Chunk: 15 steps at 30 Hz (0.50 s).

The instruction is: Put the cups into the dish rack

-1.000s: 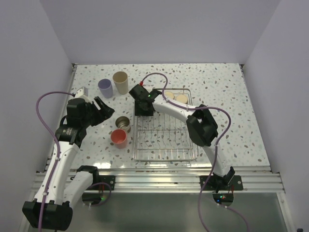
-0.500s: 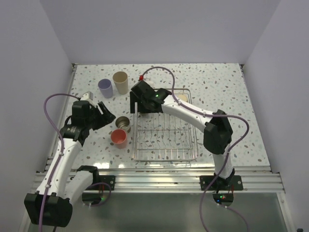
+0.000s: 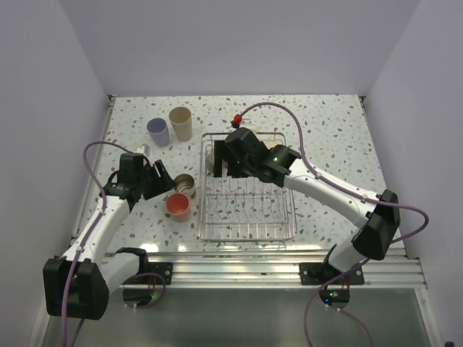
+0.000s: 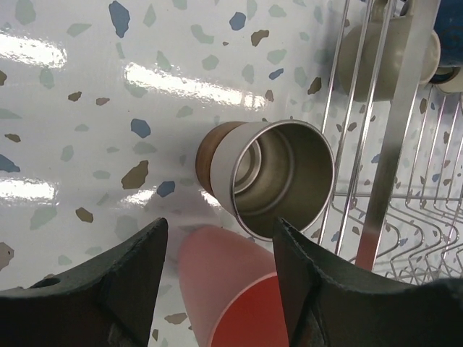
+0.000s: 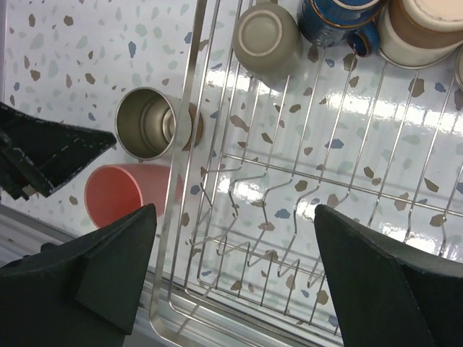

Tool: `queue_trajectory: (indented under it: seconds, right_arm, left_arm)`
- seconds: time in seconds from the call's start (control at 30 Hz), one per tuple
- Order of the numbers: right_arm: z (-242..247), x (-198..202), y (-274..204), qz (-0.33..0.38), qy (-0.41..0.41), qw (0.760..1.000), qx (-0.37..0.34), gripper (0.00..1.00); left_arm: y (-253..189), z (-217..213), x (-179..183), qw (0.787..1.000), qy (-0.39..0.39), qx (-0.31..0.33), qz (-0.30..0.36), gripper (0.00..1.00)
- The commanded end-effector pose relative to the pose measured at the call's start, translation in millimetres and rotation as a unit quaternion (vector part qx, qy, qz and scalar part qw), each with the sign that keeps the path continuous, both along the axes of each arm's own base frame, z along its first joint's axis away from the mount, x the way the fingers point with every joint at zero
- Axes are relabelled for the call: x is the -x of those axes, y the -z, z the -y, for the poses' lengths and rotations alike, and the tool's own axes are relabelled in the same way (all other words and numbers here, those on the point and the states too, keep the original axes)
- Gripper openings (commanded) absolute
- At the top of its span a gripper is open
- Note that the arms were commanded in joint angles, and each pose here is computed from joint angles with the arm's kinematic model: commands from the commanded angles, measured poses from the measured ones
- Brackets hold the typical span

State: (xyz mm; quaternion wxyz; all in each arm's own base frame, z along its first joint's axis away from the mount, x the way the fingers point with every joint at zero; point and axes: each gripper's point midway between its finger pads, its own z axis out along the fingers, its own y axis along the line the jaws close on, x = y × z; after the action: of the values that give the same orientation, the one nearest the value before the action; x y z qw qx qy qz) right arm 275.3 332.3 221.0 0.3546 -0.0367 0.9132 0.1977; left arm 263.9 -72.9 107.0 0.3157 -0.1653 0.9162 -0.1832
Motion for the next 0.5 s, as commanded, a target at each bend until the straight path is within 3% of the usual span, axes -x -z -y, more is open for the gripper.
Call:
queue_trajectory:
  seconds: [0.0, 0.37, 0.47]
  right_arm:
    - [18, 5, -13, 0.019, 0.020, 1.000, -0.012, 0.94]
    - [42, 18, 6, 0.009, 0.026, 1.000, 0.015, 0.95]
    - [44, 19, 9, 0.007, 0.027, 0.999, 0.019, 0.95]
  left_arm:
    - [0, 4, -11, 0.999, 0.022, -0.003, 0.028, 0.63]
    - [16, 10, -31, 0.999, 0.034, -0.008, 0.012, 0.59]
    - [18, 12, -36, 0.999, 0.041, -0.015, 0.006, 0.47]
